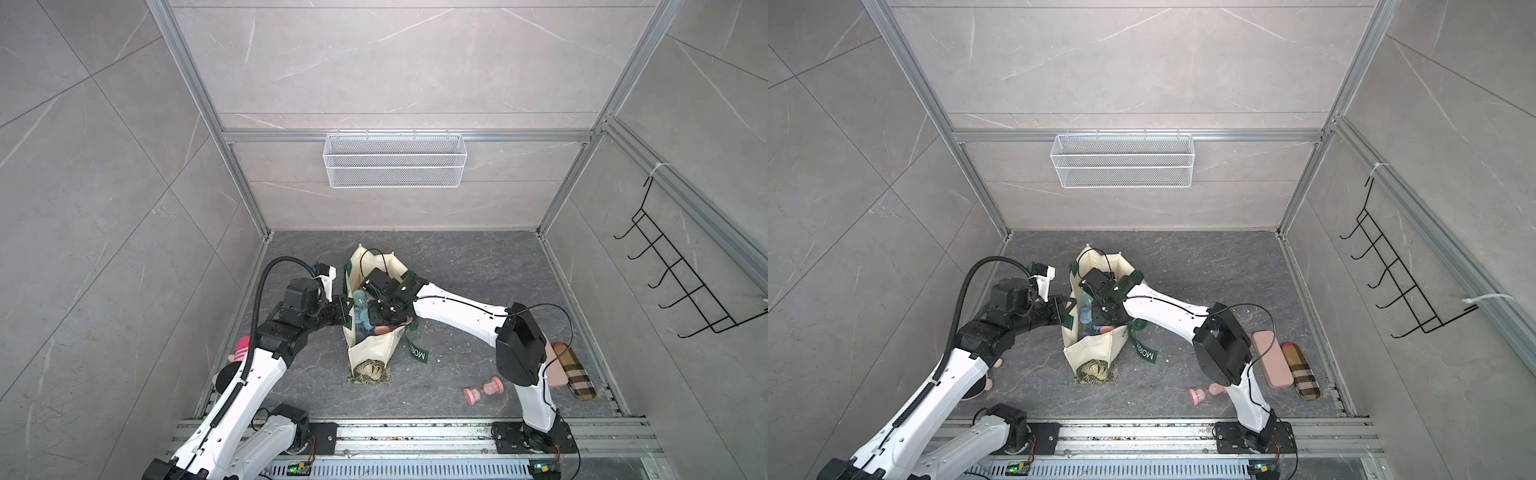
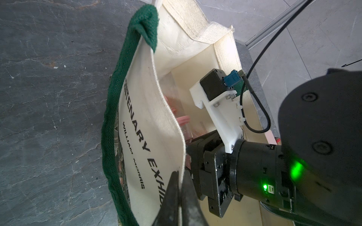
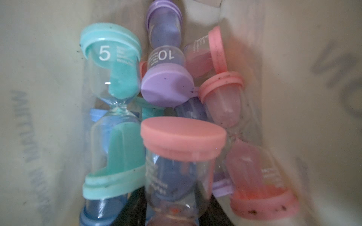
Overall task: Put the hourglass into the canvas bag
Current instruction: Place the hourglass in the canvas bag, then pick up the hourglass from the center of the board.
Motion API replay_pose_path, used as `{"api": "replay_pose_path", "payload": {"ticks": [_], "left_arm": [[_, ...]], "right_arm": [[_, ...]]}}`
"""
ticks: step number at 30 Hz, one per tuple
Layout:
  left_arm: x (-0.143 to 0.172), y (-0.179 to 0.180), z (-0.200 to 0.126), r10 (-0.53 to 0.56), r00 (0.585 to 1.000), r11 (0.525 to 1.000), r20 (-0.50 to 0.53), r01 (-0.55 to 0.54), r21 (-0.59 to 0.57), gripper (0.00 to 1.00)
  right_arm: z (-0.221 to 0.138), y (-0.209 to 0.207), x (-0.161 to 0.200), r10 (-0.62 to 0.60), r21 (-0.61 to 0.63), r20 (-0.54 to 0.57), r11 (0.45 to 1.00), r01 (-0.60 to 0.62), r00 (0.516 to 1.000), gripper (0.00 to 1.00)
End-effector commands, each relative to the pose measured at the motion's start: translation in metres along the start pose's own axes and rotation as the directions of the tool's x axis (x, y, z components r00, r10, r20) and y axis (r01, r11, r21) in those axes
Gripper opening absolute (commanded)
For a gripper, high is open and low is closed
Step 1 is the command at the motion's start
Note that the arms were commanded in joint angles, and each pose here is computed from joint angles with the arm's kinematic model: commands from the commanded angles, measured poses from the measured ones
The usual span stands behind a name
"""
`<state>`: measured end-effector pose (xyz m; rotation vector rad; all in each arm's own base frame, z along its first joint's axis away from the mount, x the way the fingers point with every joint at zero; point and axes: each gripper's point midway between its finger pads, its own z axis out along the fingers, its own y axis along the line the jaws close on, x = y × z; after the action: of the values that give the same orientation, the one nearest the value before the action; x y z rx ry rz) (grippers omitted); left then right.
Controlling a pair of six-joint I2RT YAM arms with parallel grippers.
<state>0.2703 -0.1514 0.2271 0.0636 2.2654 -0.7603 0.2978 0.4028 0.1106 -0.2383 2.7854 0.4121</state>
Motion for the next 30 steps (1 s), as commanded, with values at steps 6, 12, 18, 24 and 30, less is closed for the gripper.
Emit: {"api": "replay_pose_path", "payload": {"ticks": [6, 12, 18, 24, 30], "left_arm": [[-0.004, -0.013, -0.006, 0.027, 1.000, 0.998, 0.014, -0.027, 0.057, 0.00], [-0.003, -0.013, -0.006, 0.027, 1.000, 0.998, 0.010, -0.028, 0.059, 0.00], [-0.003, -0.013, -0.006, 0.025, 1.000, 0.998, 0.010, -0.026, 0.061, 0.00], [-0.003, -0.014, -0.007, 0.029, 0.999, 0.998, 0.016, -0.030, 0.062, 0.00], [-0.003, -0.013, -0.006, 0.028, 1.000, 0.998, 0.011, -0.029, 0.060, 0.00]], "right_arm": [[-0.023, 0.014, -0.002, -0.017, -0.048, 0.029, 0.999, 0.019, 0.999, 0.58], [-0.052, 0.019, -0.012, -0.047, -0.057, 0.092, 0.997, 0.053, 0.995, 0.61], [-0.099, 0.017, -0.026, -0.092, -0.031, 0.206, 0.994, 0.101, 0.974, 0.63], [-0.146, -0.006, -0.034, -0.093, 0.015, 0.324, 0.996, 0.093, 0.942, 0.63], [-0.186, -0.047, -0.026, -0.046, 0.068, 0.419, 0.997, 0.019, 0.907, 0.62]]}}
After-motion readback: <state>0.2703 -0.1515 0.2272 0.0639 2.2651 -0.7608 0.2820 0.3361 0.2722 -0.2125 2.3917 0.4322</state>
